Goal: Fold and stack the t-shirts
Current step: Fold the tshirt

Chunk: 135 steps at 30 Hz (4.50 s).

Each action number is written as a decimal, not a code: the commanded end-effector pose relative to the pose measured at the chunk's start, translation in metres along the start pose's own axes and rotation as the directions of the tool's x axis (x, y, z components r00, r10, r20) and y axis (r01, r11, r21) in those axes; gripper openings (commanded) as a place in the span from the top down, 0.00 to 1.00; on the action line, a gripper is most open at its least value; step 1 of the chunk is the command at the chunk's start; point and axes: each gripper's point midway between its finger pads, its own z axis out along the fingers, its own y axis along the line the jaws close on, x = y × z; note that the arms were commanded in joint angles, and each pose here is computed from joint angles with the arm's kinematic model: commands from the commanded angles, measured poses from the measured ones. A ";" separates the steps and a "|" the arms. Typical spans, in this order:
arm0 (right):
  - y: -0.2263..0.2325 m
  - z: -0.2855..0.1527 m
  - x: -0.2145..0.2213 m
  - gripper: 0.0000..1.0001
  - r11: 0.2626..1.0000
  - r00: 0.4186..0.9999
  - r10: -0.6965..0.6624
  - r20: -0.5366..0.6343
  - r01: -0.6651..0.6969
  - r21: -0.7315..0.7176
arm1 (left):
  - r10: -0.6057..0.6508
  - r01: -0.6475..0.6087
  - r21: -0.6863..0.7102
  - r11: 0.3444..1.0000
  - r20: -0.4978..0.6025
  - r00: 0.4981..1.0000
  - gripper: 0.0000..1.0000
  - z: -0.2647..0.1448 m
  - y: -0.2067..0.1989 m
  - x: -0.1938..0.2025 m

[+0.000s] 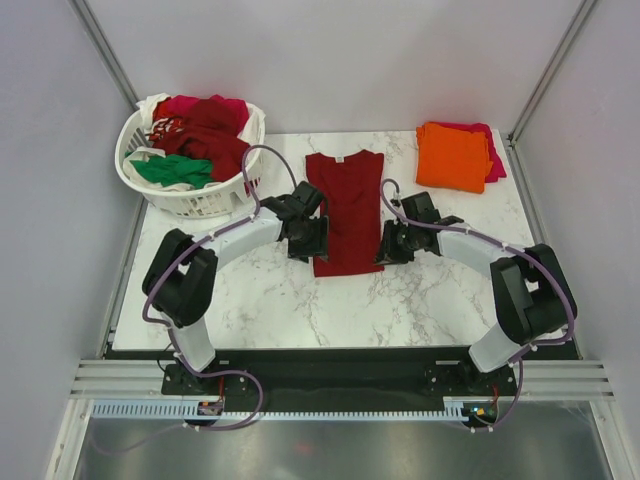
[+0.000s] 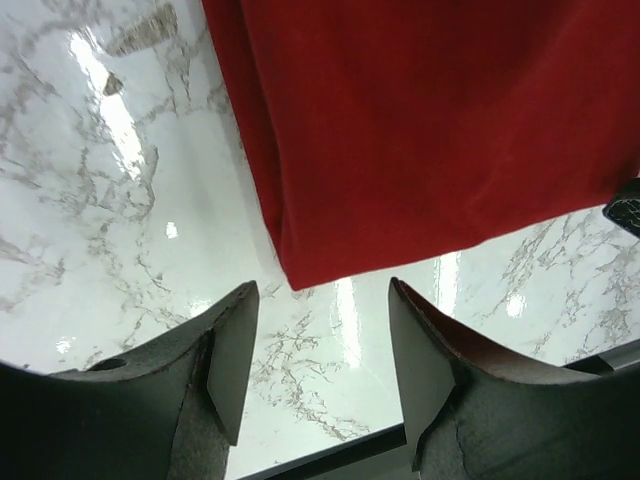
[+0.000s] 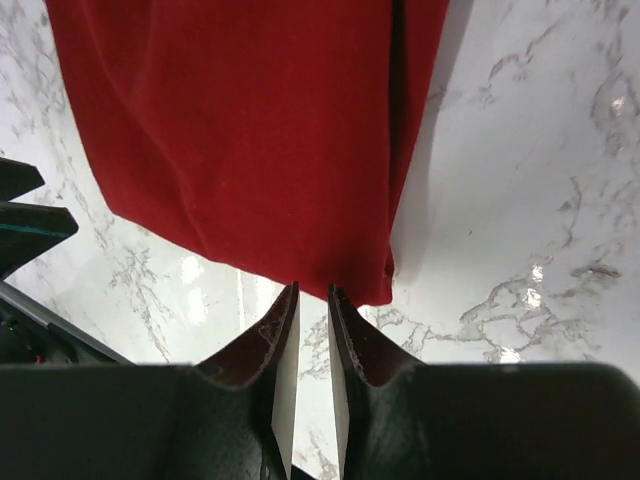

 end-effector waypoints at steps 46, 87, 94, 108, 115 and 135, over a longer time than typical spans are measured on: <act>-0.025 0.073 -0.156 0.96 0.998 0.992 0.058 0.110 -0.056 -0.026 | -0.045 0.045 -0.016 0.999 0.021 0.999 0.48 0.037 -0.003 0.050; -0.039 -0.014 0.016 0.19 0.993 0.993 0.101 0.066 -0.096 -0.072 | -0.035 0.036 -0.002 0.999 0.133 0.991 0.22 -0.002 0.007 0.054; -0.042 0.019 0.045 0.32 0.989 0.993 0.119 0.004 -0.118 -0.089 | -0.054 0.052 0.014 0.999 0.124 0.991 0.23 0.007 0.011 0.058; -0.051 0.027 0.067 1.00 0.989 0.992 0.122 -0.029 -0.124 -0.085 | -0.165 0.158 0.062 0.985 0.120 0.979 0.28 0.019 0.009 0.065; -0.051 0.027 0.072 1.00 0.989 0.992 0.117 -0.044 -0.121 -0.090 | -0.205 0.186 0.126 0.974 0.156 0.966 0.34 0.026 0.000 0.057; -0.008 -0.016 0.060 1.00 0.979 0.995 0.098 0.005 -0.096 -0.182 | -0.183 0.157 0.216 0.964 0.106 0.977 0.98 0.008 -0.030 0.062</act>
